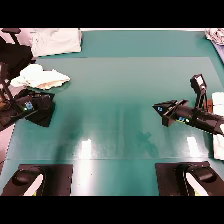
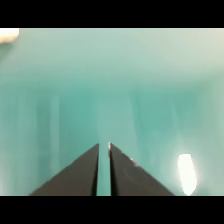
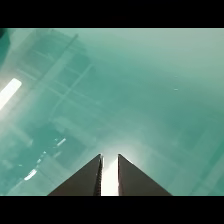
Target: Fold the shirts.
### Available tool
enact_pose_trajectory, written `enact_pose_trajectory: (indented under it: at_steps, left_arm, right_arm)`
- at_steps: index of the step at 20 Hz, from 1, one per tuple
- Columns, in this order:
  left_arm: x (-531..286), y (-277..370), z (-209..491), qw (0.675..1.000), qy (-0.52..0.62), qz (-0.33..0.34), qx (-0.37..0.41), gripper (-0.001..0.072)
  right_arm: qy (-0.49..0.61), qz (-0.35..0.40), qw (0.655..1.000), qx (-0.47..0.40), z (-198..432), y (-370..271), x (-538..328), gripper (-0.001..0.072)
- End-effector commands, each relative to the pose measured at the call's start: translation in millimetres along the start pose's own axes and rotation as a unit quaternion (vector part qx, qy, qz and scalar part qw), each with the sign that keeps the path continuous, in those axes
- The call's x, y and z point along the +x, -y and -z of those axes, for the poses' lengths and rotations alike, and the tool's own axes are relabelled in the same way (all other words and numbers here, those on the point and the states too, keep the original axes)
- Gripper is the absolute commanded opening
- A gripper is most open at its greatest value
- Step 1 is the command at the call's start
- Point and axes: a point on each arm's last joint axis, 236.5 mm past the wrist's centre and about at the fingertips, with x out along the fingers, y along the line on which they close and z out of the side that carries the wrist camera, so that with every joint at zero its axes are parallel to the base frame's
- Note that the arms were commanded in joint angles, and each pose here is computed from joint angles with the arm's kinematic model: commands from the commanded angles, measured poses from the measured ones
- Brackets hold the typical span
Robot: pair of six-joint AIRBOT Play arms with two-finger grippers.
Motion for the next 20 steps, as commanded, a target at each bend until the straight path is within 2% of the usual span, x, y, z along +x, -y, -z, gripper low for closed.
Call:
enact_pose_trajectory:
  at_steps: [1, 4, 6, 8, 9, 10, 11, 12, 14, 15, 16, 17, 18, 20]
  left_arm:
    - [-1.4, 5.0, -23.1, 0.998, 0.049, 0.012, -0.026, 0.0108]
    - [-4.5, 6.6, -41.9, 0.996, 0.087, 0.016, -0.033, 0.0108]
    - [-8.4, -6.7, -51.7, 0.995, 0.097, -0.020, -0.006, 0.0107]
    - [-21.7, -57.1, -60.3, 0.986, 0.084, -0.129, -0.063, 0.0108]
    - [-38.3, -95.3, -61.6, 0.969, 0.074, -0.207, -0.109, 0.0110]
    - [-54.6, -124.6, -64.5, 0.953, 0.068, -0.265, -0.128, 0.0203]
    - [-68.1, -147.9, -66.3, 0.940, 0.056, -0.307, -0.138, 0.0389]
    - [-76.5, -166.6, -65.7, 0.931, 0.036, -0.337, -0.135, 0.0439]
    - [-74.5, -196.5, -50.7, 0.920, -0.024, -0.366, -0.135, 0.0439]
    - [-67.1, -208.3, -35.7, 0.915, -0.059, -0.368, -0.153, 0.0441]
    - [-57.0, -217.9, -17.5, 0.910, -0.098, -0.361, -0.177, 0.0487]
    - [-44.7, -221.7, -2.2, 0.909, -0.132, -0.343, -0.197, 0.0655]
    - [-31.4, -223.2, 10.9, 0.909, -0.161, -0.320, -0.213, 0.0716]
    - [-14.0, -234.1, 32.9, 0.901, -0.207, -0.305, -0.230, 0.0717]
  right_arm:
    - [-0.008, -0.005, 1.000, 0.001, 3.7, -2.3, -0.1, 0.0126]
    - [-0.009, -0.005, 1.000, 0.002, 4.1, -2.6, -0.1, 0.0126]
    - [-0.008, -0.005, 1.000, 0.018, 3.9, -2.6, -0.2, 0.0126]
    - [-0.009, -0.005, 0.999, 0.030, 4.5, -2.4, 0.1, 0.0126]
    - [-0.012, -0.006, 0.999, 0.030, 5.3, -2.9, 0.0, 0.0127]
    - [-0.016, -0.009, 0.999, 0.030, 7.3, -4.1, -0.1, 0.0127]
    - [-0.021, -0.011, 0.999, 0.032, 9.5, -5.6, -0.2, 0.0129]
    - [-0.026, -0.013, 0.999, 0.040, 12.1, -6.2, 0.6, 0.0133]
    - [-0.051, -0.020, 0.996, 0.066, 21.9, -6.7, 6.1, 0.0232]
    - [-0.069, -0.024, 0.994, 0.080, 29.4, -6.9, 9.7, 0.0257]
    - [-0.089, -0.029, 0.992, 0.089, 37.8, -7.0, 13.6, 0.0257]
    - [-0.104, -0.032, 0.990, 0.094, 44.6, -7.1, 16.6, 0.0257]
    - [-0.118, -0.035, 0.987, 0.099, 50.5, -6.9, 19.1, 0.0257]
    - [-0.133, -0.039, 0.985, 0.104, 57.0, -7.0, 21.9, 0.0257]
